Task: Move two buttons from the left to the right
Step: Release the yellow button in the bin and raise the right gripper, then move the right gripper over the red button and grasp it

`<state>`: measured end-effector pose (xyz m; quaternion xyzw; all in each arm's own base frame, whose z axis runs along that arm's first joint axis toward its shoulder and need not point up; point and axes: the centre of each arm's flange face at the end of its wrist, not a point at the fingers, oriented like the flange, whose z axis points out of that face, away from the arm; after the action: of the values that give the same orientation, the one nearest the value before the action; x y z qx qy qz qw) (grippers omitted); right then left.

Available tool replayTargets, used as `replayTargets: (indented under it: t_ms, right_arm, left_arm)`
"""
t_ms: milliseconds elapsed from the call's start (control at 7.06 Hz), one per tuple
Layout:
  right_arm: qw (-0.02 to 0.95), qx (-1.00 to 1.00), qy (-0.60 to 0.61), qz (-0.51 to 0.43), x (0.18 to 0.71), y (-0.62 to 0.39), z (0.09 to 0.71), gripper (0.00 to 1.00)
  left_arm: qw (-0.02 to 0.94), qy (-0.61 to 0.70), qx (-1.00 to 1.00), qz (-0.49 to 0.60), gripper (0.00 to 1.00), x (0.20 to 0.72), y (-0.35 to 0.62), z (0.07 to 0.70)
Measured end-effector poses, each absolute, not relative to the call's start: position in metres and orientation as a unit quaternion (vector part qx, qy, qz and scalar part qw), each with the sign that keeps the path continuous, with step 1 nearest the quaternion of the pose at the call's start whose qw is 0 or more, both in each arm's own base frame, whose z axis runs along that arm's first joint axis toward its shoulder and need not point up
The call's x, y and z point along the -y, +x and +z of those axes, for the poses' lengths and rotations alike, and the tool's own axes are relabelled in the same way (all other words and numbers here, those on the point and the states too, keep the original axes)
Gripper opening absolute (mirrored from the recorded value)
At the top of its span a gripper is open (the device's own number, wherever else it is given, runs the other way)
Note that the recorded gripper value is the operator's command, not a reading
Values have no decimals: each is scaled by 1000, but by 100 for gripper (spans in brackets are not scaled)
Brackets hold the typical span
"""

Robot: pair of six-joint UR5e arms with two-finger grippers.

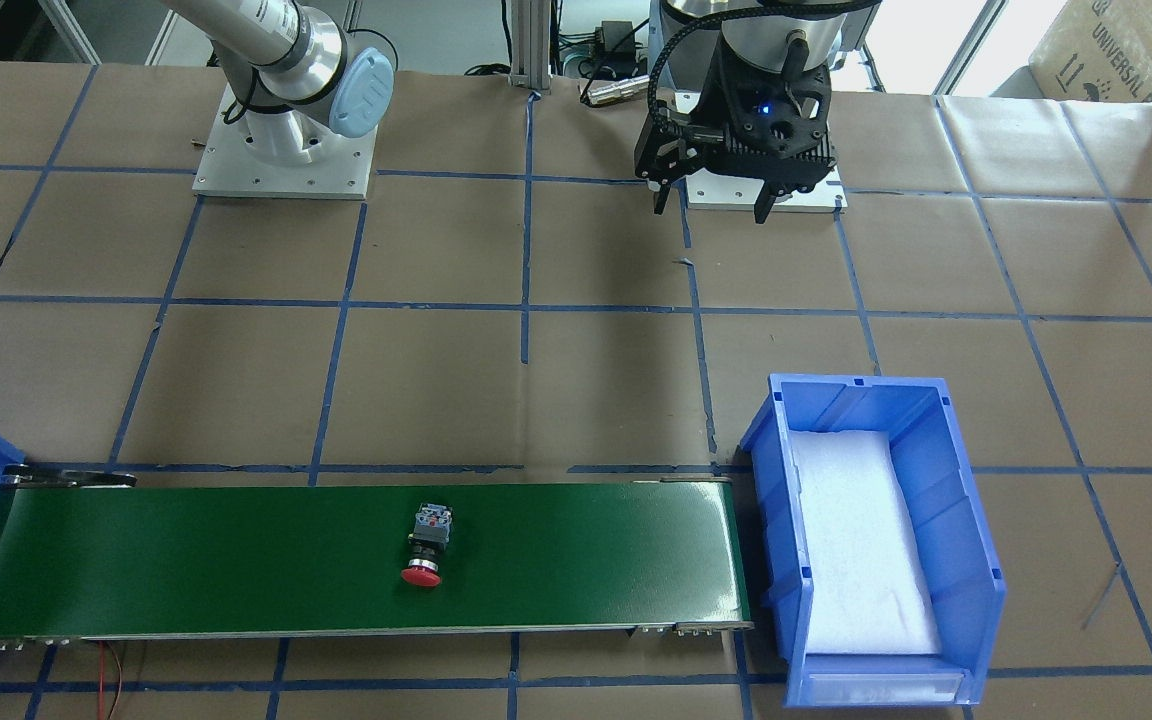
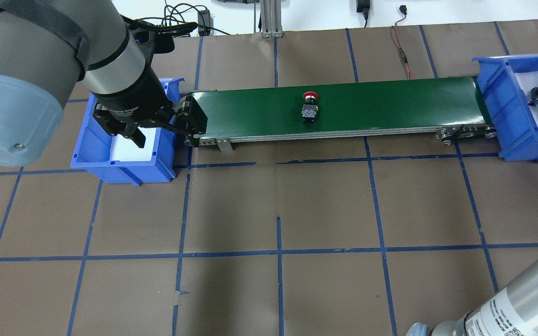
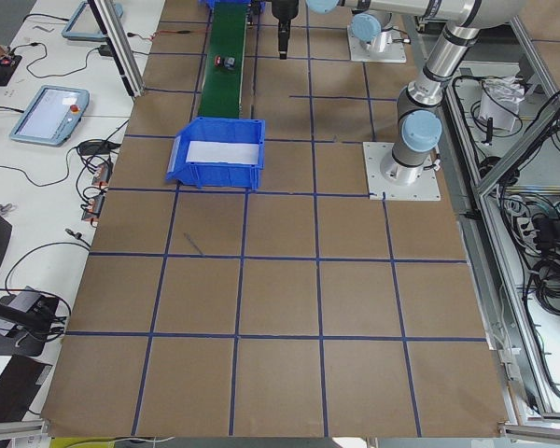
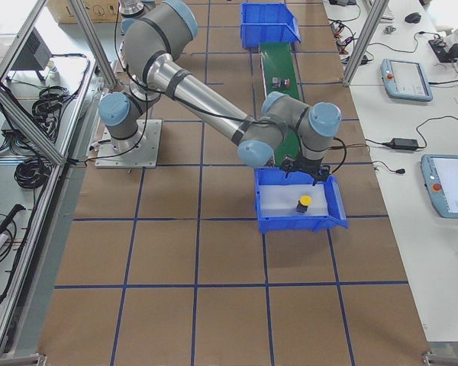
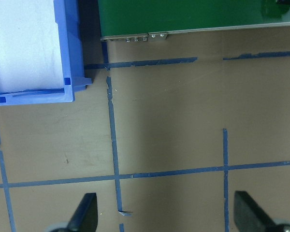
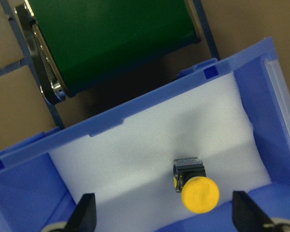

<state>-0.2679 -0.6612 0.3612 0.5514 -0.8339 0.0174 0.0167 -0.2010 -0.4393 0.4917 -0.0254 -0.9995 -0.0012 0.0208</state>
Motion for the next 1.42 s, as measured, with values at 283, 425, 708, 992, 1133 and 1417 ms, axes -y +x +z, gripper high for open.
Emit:
replayTargets:
  t_ms: [283, 425, 708, 992, 1133, 1417]
  right_arm:
    - [12, 879, 477, 23, 665, -224, 381, 100]
    - [9, 893, 449, 23, 667, -186, 387, 100]
    - [11, 923, 384, 25, 656, -92, 407, 100]
    - [2, 948, 316, 23, 646, -3, 402, 100]
    - [-3, 965, 261, 22, 649, 30, 391, 100]
    - [-3, 986, 166, 25, 658, 84, 370, 100]
  left_arm:
    - [21, -25, 999, -2, 100, 438, -201, 492]
    - [21, -26, 999, -3, 100, 437, -201, 492]
    - [21, -27, 999, -7, 100, 435, -202, 492]
    - [21, -27, 999, -9, 100, 436, -202, 491]
    - [21, -27, 999, -10, 100, 437, -202, 490]
    - [22, -27, 999, -10, 100, 438, -203, 490]
